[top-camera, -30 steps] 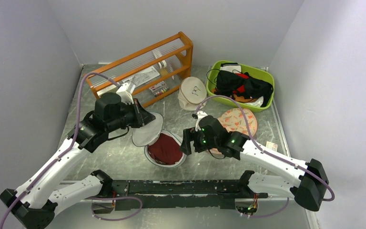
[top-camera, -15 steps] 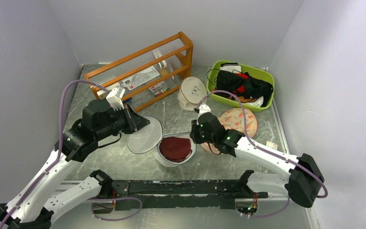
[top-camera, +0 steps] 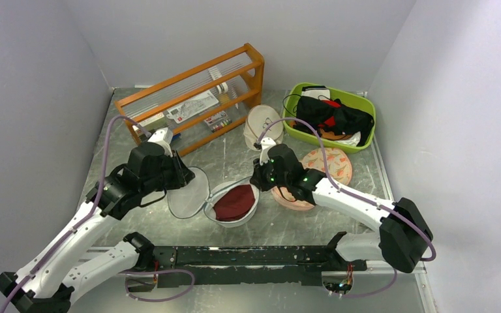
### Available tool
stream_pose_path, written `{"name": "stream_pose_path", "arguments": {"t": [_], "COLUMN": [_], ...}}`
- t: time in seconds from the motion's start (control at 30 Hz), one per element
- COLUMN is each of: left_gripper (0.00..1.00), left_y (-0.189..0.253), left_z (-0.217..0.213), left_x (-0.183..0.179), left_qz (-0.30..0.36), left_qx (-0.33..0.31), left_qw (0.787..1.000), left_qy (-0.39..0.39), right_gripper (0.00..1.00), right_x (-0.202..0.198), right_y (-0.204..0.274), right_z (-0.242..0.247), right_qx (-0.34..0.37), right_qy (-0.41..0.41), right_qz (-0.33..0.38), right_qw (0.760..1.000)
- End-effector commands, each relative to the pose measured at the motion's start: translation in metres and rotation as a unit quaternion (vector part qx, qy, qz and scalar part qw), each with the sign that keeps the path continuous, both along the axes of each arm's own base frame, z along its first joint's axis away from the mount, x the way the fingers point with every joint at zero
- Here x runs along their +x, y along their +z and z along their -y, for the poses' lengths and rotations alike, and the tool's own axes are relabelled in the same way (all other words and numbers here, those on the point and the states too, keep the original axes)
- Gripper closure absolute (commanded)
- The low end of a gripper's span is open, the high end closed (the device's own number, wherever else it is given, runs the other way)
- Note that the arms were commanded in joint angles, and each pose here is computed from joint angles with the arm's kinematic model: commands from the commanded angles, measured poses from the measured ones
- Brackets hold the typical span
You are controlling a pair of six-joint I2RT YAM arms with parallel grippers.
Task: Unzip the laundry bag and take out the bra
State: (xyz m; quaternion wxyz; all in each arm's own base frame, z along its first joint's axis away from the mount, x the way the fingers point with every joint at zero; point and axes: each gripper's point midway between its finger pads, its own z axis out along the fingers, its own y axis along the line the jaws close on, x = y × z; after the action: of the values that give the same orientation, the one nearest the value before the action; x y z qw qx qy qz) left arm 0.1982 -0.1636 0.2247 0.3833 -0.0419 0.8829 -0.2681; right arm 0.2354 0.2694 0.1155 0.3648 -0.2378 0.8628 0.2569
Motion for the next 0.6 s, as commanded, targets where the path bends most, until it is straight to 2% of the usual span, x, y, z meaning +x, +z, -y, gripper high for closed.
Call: {"name": "stream_pose_path", "arguments": {"t": [0.0, 0.07, 0.13, 0.2, 0.27, 0.4, 0.57], "left_gripper": [0.69, 0.6, 0.43, 0.29, 0.2, 0.09, 0.04], "left_y": [-0.01, -0.009, -0.007, -0.006, -0.006, -0.007, -0.005], "left_z": [-0.034, -0.043, -0.047, -0.045, -0.043, -0.041, -0.045], "left_x": [0.016, 0.021, 0.023, 0.022, 0.019, 0.008, -0.005], "left_qz": [0.017, 0.02, 0.02, 0.017, 0.015, 0.008, 0.0], "left_qx": [0.096, 0.121, 0.133, 0.13, 0.123, 0.106, 0.095], "left_qw": [0.994, 0.99, 0.988, 0.989, 0.99, 0.993, 0.994], "left_qy": [0.051, 0.068, 0.078, 0.073, 0.067, 0.053, 0.052], "right_gripper": [0.95, 0.95, 0.96, 0.96, 0.96, 0.95, 0.94], "right_x": [0.0, 0.0, 0.001, 0.0, -0.001, -0.002, -0.001], "right_y": [0.009, 0.009, 0.011, 0.013, 0.013, 0.015, 0.016], "right_z": [-0.006, -0.007, -0.007, -0.005, -0.002, 0.003, 0.003], "right_qx": [0.016, 0.014, 0.014, 0.015, 0.012, 0.012, 0.006], "right_qy": [0.021, 0.023, 0.021, 0.02, 0.016, 0.009, 0.009], "right_qz": [0.011, 0.008, 0.01, 0.011, 0.012, 0.018, 0.018], "right_qw": [1.0, 1.0, 1.0, 1.0, 1.0, 1.0, 1.0]}}
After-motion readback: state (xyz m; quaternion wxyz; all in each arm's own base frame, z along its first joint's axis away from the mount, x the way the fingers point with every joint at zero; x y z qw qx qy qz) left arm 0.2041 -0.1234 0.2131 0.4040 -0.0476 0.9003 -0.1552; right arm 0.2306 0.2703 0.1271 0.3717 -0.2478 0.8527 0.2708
